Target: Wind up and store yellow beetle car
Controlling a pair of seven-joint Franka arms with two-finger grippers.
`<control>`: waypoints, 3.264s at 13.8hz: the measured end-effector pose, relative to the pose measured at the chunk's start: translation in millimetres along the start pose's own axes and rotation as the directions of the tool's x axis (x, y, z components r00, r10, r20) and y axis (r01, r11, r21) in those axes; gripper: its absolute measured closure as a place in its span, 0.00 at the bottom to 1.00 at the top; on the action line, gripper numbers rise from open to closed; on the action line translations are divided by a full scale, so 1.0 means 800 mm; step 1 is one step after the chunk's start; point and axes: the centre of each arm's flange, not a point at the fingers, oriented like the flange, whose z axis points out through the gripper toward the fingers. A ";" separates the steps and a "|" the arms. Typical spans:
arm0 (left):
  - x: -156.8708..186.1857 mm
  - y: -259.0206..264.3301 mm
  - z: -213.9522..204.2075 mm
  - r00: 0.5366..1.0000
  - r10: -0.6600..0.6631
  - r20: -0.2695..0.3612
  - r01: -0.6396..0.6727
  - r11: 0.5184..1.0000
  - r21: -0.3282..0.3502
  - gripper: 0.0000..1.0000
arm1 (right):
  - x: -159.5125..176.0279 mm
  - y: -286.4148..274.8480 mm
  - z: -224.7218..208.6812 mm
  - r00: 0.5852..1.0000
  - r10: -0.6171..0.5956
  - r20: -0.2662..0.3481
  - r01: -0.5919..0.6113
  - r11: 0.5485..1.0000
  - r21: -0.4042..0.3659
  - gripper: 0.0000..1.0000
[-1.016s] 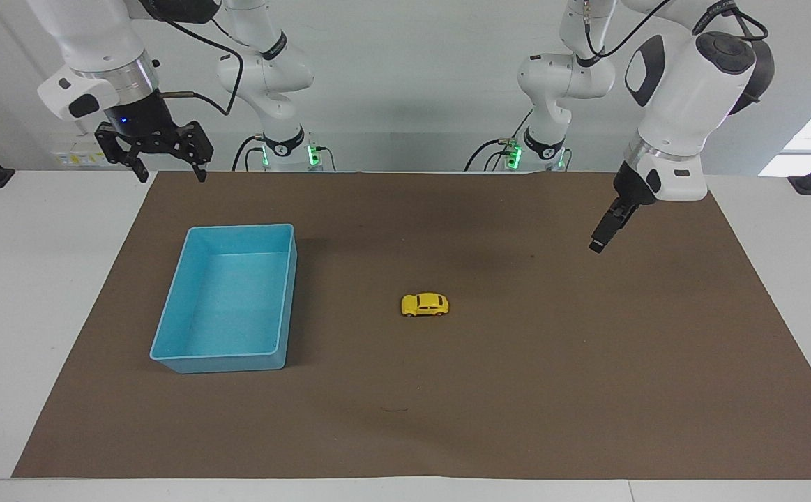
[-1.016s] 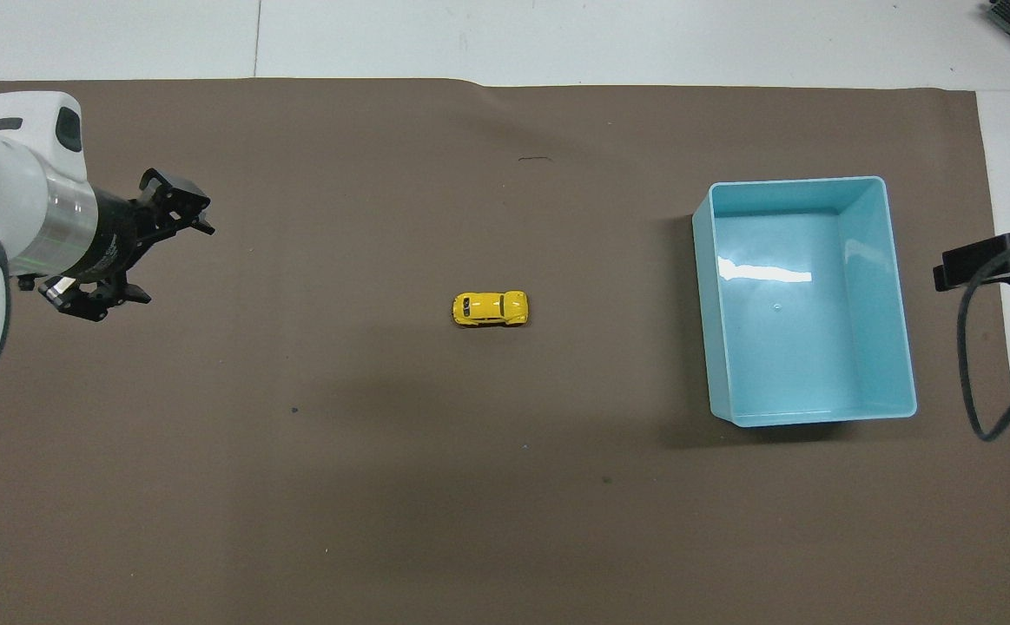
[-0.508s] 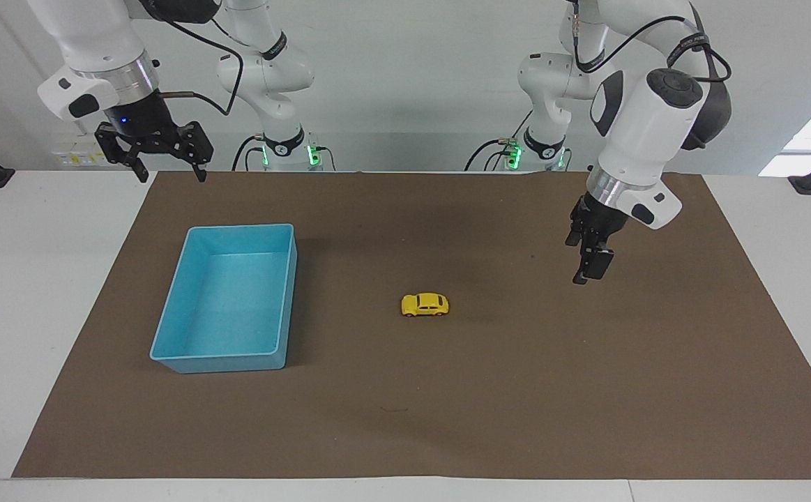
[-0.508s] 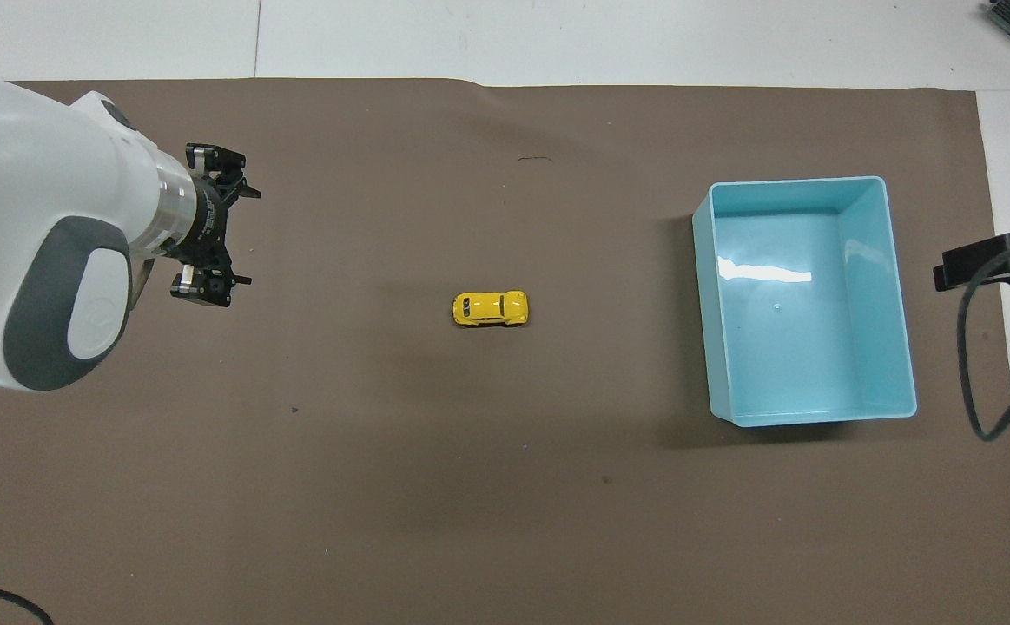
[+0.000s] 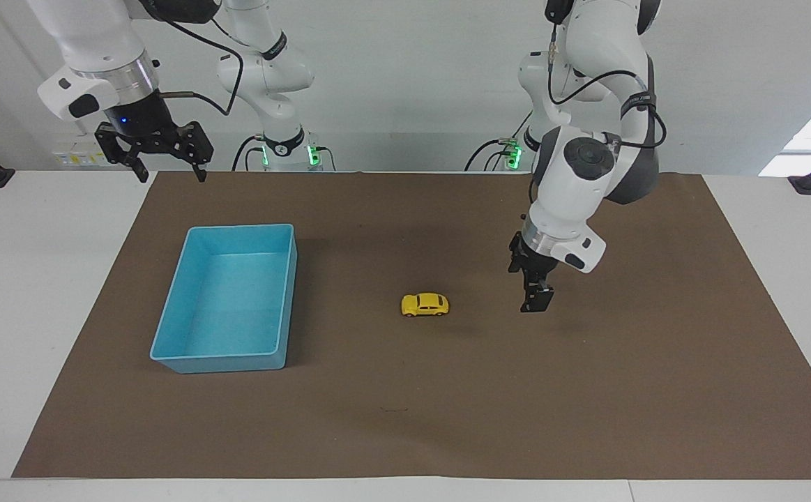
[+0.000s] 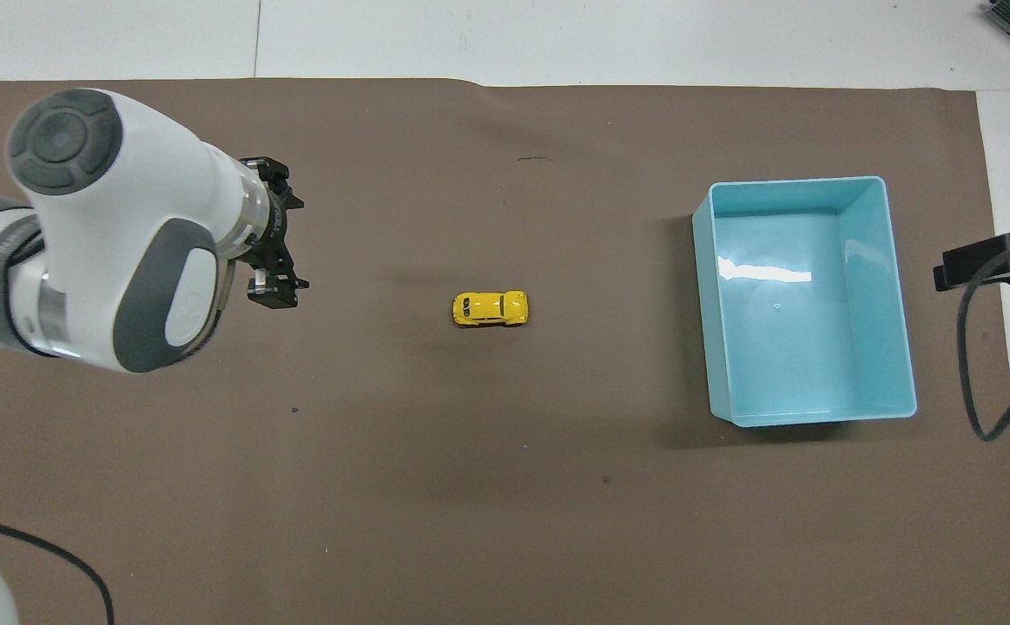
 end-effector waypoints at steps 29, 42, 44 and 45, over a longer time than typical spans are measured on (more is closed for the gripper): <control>-0.180 -0.077 0.159 1.000 0.014 -0.014 -0.013 0.998 0.064 0.26 | 0.000 0.006 0.000 1.000 0.009 0.000 -0.009 1.000 0.000 0.00; -0.150 -0.068 0.158 1.000 0.009 -0.028 -0.007 0.997 0.081 0.55 | 0.000 0.008 0.000 1.000 0.012 0.000 -0.012 1.000 0.000 0.00; -0.135 -0.064 0.157 1.000 0.004 -0.031 -0.001 0.996 0.091 0.55 | 0.000 0.008 0.000 1.000 0.012 0.000 -0.012 1.000 0.000 0.00; -0.128 -0.062 0.157 0.999 0.005 -0.033 -0.001 0.995 0.095 0.55 | 0.000 0.008 0.000 1.000 0.012 0.000 -0.012 1.000 0.000 0.00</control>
